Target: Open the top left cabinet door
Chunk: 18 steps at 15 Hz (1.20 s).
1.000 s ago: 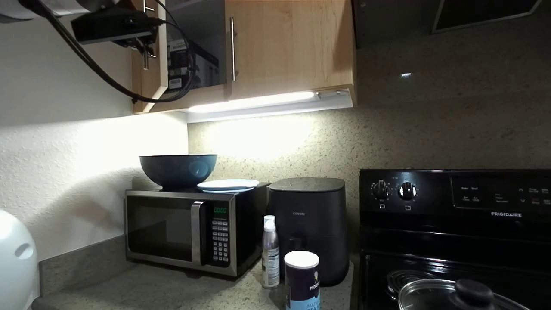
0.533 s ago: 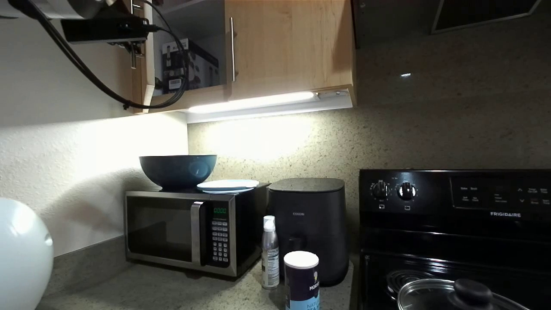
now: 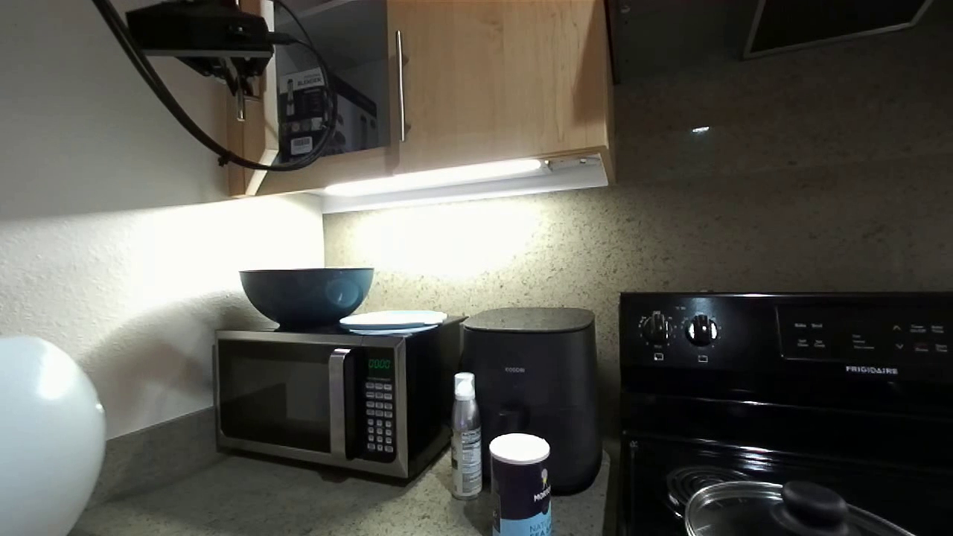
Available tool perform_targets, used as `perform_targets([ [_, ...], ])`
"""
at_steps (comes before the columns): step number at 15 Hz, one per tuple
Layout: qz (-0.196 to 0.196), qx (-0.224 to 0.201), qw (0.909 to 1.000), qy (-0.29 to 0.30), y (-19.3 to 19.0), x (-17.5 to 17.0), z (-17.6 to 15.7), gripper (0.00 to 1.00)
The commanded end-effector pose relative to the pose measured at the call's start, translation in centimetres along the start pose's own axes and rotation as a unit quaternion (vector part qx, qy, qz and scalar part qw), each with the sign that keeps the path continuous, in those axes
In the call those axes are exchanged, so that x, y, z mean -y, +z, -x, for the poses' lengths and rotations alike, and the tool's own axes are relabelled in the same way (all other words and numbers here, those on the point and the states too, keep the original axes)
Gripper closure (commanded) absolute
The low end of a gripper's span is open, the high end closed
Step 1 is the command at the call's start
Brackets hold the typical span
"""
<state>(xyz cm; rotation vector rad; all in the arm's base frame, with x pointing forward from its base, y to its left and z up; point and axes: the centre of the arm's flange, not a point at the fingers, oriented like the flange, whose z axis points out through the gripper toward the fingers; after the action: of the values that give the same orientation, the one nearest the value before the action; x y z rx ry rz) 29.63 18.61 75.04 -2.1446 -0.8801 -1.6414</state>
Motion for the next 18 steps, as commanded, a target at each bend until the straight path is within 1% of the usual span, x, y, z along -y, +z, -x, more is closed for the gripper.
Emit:
perform_targets([
  [1, 0.001, 0.005, 1.0, -0.004, 0.0, -0.1, -0.1, 0.94],
  [2, 0.004, 0.006, 1.0, 0.0, -0.1, -0.5, -0.2, 0.84],
  [5, 0.004, 0.005, 1.0, 0.006, -0.1, -0.5, -0.2, 0.84],
  [6, -0.007, -0.002, 1.0, 0.003, -0.4, -0.3, -0.2, 0.94],
  [8, -0.037, 0.004, 0.999, -0.025, -0.2, 1.6, -0.6, 0.94],
  [9, -0.05, 0.001, 0.9977, -0.047, -0.3, 2.2, -0.2, 0.94],
  [11, -0.05, -0.003, 0.9967, -0.063, -0.9, 3.1, 0.0, 0.94],
  [14, -0.051, -0.003, 0.9963, -0.07, -1.3, 4.3, 0.0, 0.94],
  [16, -0.055, 0.003, 0.9962, -0.068, -0.7, 5.1, -0.1, 0.94],
  [18, -0.063, 0.011, 0.9962, -0.059, 0.7, 5.5, -0.6, 0.94],
])
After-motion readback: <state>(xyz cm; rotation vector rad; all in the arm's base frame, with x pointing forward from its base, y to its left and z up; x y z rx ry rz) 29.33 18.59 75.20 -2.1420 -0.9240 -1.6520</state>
